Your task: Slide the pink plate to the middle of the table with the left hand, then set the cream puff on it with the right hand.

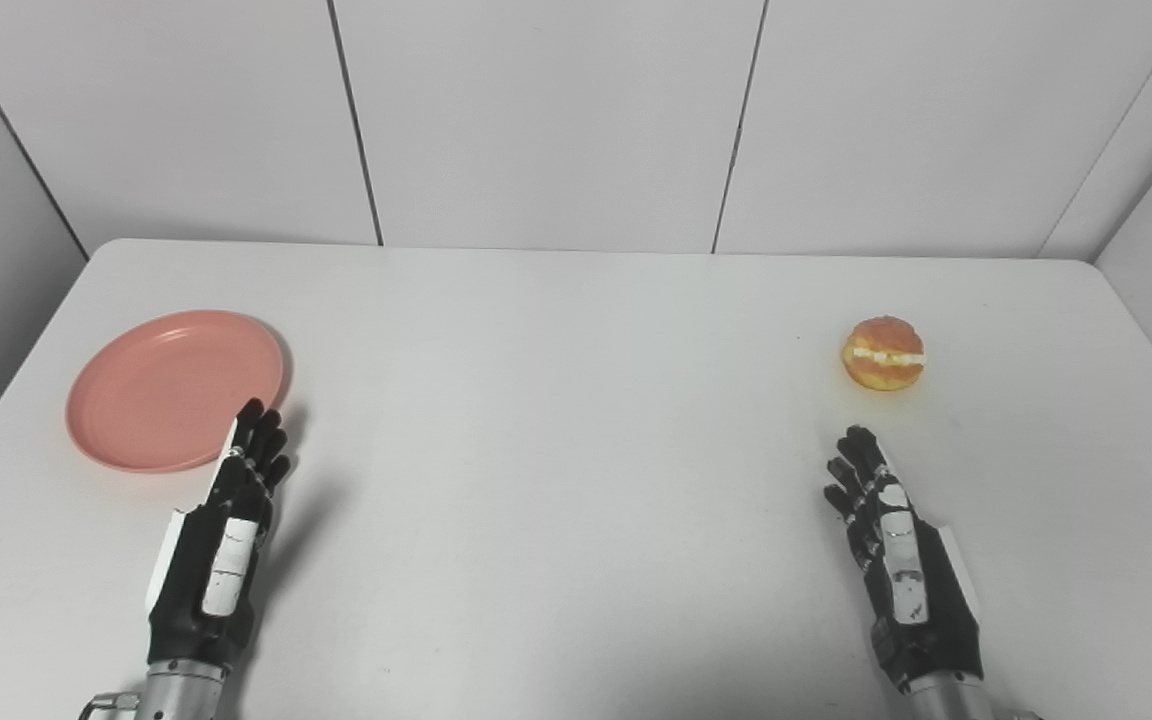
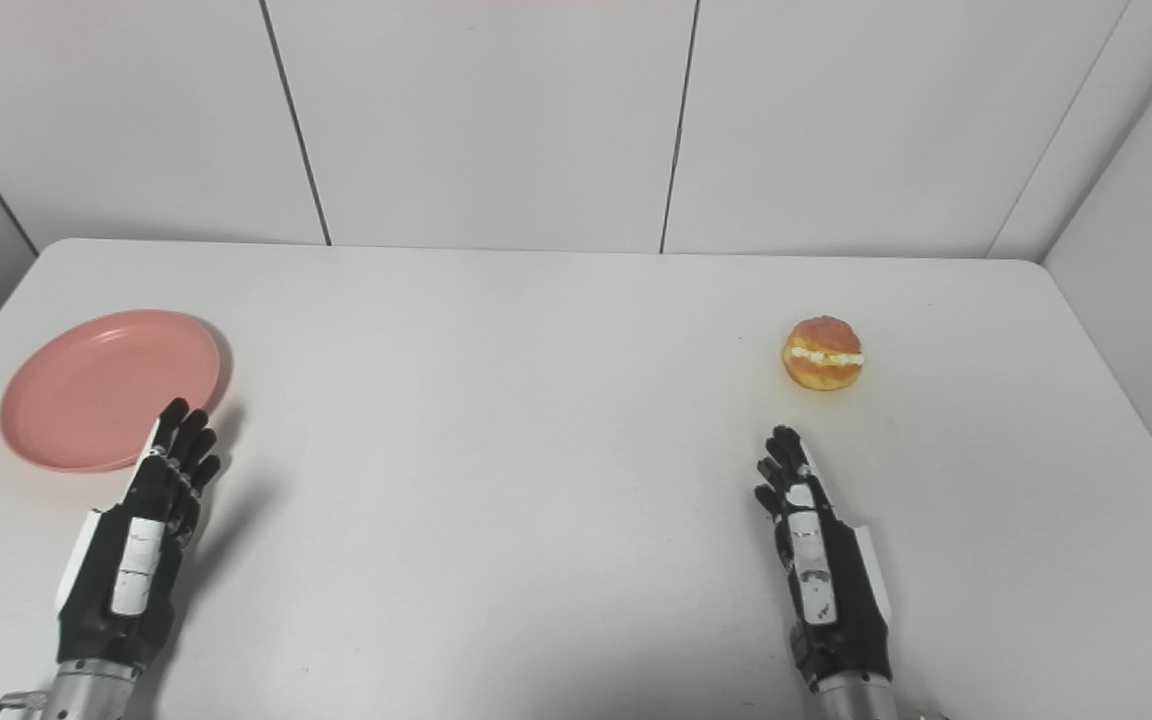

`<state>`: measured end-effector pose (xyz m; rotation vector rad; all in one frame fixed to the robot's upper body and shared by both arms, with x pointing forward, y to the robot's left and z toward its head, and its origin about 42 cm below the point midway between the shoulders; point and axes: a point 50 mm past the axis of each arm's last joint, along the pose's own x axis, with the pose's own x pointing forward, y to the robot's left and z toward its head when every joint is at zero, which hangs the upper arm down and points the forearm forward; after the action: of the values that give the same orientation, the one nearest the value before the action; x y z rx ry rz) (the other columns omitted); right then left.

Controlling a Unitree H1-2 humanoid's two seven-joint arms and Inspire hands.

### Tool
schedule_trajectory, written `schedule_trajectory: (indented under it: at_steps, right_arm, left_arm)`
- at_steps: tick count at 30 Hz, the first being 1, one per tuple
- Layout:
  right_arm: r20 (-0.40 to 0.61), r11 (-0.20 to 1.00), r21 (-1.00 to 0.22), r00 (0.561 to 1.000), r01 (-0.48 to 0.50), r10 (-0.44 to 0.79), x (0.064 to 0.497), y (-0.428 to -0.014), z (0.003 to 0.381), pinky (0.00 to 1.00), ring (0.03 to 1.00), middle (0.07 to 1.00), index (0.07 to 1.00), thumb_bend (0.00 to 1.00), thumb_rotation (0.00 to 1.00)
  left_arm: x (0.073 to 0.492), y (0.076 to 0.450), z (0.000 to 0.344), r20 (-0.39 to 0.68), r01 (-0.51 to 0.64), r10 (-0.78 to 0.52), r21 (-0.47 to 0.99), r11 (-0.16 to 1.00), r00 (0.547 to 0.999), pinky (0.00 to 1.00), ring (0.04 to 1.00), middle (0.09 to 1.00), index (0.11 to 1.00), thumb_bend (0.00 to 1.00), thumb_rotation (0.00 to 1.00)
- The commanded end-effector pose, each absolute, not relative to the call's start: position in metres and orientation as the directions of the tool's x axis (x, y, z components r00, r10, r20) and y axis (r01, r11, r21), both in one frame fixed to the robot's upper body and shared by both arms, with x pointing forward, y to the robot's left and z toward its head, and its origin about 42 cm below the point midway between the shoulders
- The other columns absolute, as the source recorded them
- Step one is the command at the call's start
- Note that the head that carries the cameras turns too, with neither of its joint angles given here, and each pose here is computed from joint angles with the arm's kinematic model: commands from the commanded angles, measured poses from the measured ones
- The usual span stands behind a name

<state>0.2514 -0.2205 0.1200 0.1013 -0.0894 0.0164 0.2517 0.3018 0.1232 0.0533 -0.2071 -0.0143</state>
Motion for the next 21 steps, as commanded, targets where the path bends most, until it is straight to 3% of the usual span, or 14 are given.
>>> schedule_trajectory:
  at_steps: [1,21]
  right_arm:
    - [0.154,0.995,0.095,0.988,-0.025,0.01,0.2533,-0.2221,0.131,0.96,0.954,0.957,0.941,0.86,0.97]
    - [0.157,0.995,0.096,0.987,-0.027,0.012,0.2525,-0.2215,0.1317,0.95,0.951,0.955,0.939,0.87,0.97]
  left_arm:
    - [0.2507,0.2937,0.1152,0.192,0.027,-0.033,0.032,0.999,0.981,1.0,1.0,1.0,1.0,0.91,0.88]
    - [0.2503,0.2943,0.1161,0.193,0.031,-0.036,0.029,0.999,0.981,1.0,1.0,1.0,1.0,0.91,0.87]
